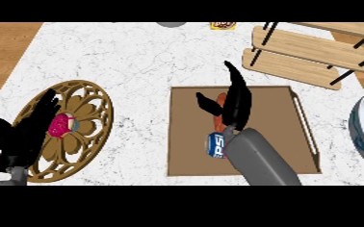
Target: Pick the sweet potato from the tray and place it in the tiered shelf
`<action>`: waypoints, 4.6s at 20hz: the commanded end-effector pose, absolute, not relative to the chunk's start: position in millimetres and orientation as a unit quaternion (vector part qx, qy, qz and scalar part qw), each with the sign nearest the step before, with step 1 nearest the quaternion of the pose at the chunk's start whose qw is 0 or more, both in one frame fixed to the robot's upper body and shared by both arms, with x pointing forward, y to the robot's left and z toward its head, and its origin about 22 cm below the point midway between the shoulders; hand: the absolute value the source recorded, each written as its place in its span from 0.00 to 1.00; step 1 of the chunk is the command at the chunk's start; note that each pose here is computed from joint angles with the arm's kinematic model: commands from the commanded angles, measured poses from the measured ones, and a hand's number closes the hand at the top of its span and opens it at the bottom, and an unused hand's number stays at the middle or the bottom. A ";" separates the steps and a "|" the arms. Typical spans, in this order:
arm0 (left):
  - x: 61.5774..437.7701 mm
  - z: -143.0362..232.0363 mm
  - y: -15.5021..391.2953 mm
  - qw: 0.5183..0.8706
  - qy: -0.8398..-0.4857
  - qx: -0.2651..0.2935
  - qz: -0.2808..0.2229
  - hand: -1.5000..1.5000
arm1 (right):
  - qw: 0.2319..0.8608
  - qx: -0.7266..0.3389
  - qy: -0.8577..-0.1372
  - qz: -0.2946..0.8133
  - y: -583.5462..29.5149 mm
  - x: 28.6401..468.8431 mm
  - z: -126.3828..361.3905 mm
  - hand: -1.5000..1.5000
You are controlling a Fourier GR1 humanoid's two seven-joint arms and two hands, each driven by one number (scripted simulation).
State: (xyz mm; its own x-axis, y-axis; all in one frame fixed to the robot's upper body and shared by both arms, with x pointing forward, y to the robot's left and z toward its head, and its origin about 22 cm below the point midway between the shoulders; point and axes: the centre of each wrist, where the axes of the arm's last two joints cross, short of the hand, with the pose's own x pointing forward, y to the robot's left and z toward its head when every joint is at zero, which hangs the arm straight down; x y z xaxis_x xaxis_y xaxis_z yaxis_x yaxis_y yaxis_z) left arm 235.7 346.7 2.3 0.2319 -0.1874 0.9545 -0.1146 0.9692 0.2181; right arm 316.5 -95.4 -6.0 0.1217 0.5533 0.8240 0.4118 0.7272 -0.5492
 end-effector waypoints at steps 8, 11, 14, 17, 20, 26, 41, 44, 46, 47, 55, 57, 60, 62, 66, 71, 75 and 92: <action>232.1 -3.9 346.9 0.785 -0.604 0.134 -0.009 0.50 | 0.710 -0.494 -0.446 0.230 -52.6 342.4 13.1 0.00; 233.9 -1.4 349.1 0.785 -0.608 0.116 -0.019 0.50 | 0.727 -0.489 -0.365 0.314 -39.9 337.7 20.0 0.00; 235.0 1.6 361.0 0.779 -0.614 0.128 -0.021 0.50 | 0.728 -0.491 -0.305 0.369 -34.1 342.8 31.3 0.00; 226.1 -1.4 355.6 0.781 -0.612 0.124 -0.020 0.50 | 0.722 -0.498 -0.270 0.397 -25.6 347.0 51.7 0.00; 227.5 -3.2 358.4 0.785 -0.608 0.116 -0.007 0.50 | 0.723 -0.499 -0.236 0.416 -25.4 343.9 49.8 0.00; 223.8 3.7 360.9 0.777 -0.616 0.129 -0.020 0.50 | 0.728 -0.497 -0.215 0.421 -27.0 338.7 52.8 0.00; 227.4 -11.7 337.9 0.773 -0.623 0.121 -0.010 0.50 | 0.723 -0.506 -0.219 0.417 -71.3 338.8 39.3 0.00; 232.1 -7.3 357.2 0.781 -0.613 0.118 -0.021 0.50 | 0.730 -0.496 -0.210 0.420 -67.4 329.7 7.2 0.00; 244.6 2.2 360.1 0.778 -0.617 0.120 -0.013 0.50 | 0.728 -0.497 -0.213 0.422 -72.1 334.8 16.0 0.00; 227.5 -3.4 343.9 0.779 -0.616 0.113 -0.023 0.50 | 0.728 -0.503 -0.210 0.415 -69.3 336.6 21.7 0.00; 243.6 1.8 338.6 0.780 -0.614 0.120 -0.022 0.50 | 0.752 -0.477 -0.211 0.403 -86.4 331.3 3.2 1.00; 230.7 -5.2 343.1 0.772 -0.623 0.124 -0.026 0.50 | 0.747 -0.471 -0.209 0.420 -91.7 336.6 -5.2 1.00; 238.2 3.4 353.5 0.780 -0.614 0.117 -0.027 0.50 | 0.727 -0.485 -0.208 0.440 -110.4 337.7 -10.9 1.00; 229.9 -17.5 342.9 0.780 -0.614 0.118 -0.019 0.50 | 0.718 -0.492 -0.214 0.443 -102.4 328.5 -5.5 1.00; 244.4 -0.6 334.0 0.781 -0.613 0.121 -0.022 0.50 | 0.695 -0.524 -0.230 0.436 -100.0 336.4 1.9 1.00; 223.4 -1.5 358.7 0.786 -0.607 0.115 -0.018 0.50 | 0.649 -0.499 -0.341 0.462 -129.9 326.5 20.3 1.00; 226.5 -2.9 363.9 0.782 -0.609 0.134 -0.011 0.50 | 0.569 -0.411 -0.491 0.516 -162.1 316.5 41.8 1.00; 228.1 2.0 350.8 0.780 -0.612 0.134 -0.015 0.50 | 0.597 -0.340 -0.658 0.309 -270.5 241.0 206.3 1.00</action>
State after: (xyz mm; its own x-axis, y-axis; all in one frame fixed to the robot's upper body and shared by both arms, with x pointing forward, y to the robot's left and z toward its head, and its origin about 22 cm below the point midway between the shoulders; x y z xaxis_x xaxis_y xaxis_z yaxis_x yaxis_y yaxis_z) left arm 222.1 356.6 0.3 0.2399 -0.1827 0.9534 -0.1483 0.9637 0.2220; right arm 259.6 -250.8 170.8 -0.0333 0.8733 0.4860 0.0154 0.4867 -0.8735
